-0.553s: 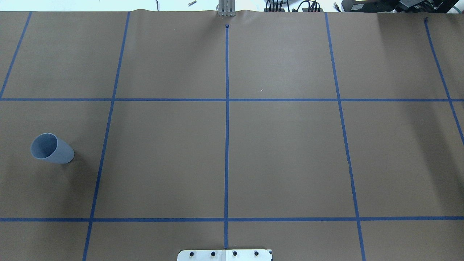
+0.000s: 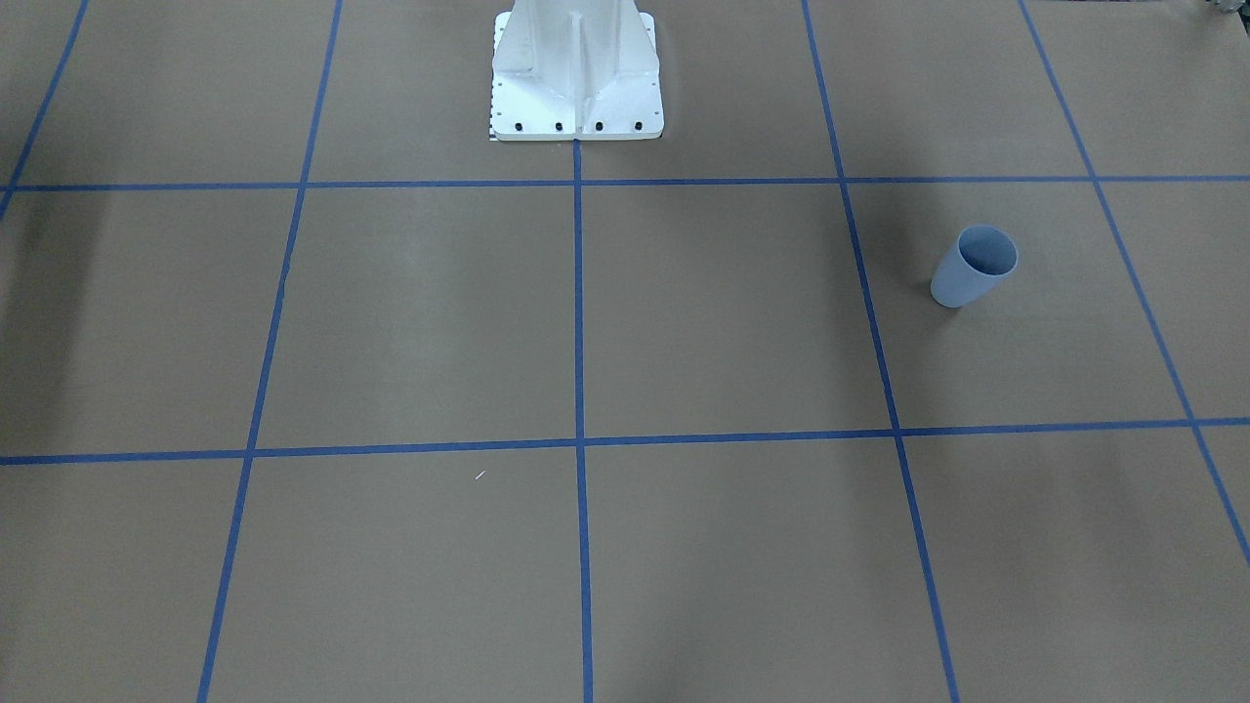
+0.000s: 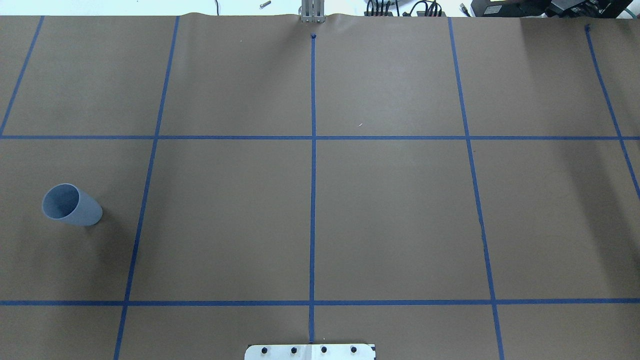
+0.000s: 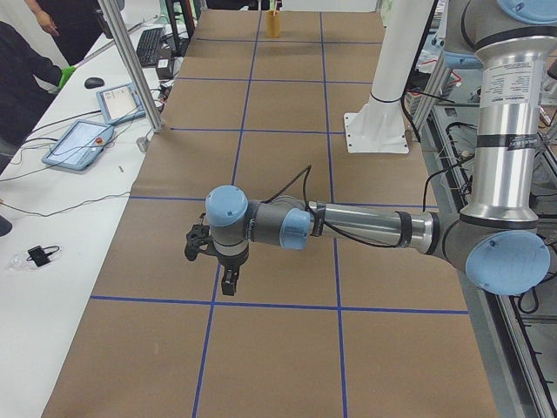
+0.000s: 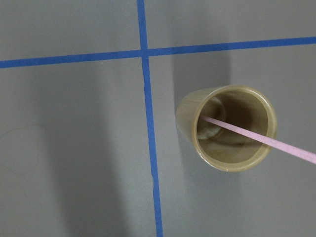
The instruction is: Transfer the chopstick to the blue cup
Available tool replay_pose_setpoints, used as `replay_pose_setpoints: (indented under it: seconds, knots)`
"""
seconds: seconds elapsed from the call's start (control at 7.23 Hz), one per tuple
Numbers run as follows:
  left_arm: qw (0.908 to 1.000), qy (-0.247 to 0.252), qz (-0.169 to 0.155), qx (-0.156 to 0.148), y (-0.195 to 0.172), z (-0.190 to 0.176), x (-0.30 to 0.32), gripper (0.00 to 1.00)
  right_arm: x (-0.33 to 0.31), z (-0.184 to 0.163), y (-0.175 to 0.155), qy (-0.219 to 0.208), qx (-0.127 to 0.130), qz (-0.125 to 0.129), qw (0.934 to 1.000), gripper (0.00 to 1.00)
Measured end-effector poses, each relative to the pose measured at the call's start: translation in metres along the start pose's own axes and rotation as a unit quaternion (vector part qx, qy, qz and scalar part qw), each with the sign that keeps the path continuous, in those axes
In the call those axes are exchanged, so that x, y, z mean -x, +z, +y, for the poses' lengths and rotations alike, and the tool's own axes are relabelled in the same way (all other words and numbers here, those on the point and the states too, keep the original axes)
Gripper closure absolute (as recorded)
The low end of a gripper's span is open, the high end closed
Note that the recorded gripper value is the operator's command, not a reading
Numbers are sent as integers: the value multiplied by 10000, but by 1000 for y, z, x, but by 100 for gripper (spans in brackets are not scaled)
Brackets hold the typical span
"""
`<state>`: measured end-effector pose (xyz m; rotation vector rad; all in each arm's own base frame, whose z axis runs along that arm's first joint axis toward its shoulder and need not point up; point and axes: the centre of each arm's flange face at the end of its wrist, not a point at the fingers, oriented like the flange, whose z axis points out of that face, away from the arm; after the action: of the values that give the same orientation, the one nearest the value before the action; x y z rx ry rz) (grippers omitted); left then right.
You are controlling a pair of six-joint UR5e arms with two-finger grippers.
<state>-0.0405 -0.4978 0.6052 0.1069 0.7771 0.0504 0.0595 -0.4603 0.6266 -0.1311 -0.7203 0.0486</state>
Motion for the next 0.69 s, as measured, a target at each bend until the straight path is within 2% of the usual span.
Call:
replay_pose_setpoints:
  seconds: [0.69]
  knots:
    - [10000,-8,-20,5,1,0,1,1,1,-1,-1,35,-11,-9,10000,0]
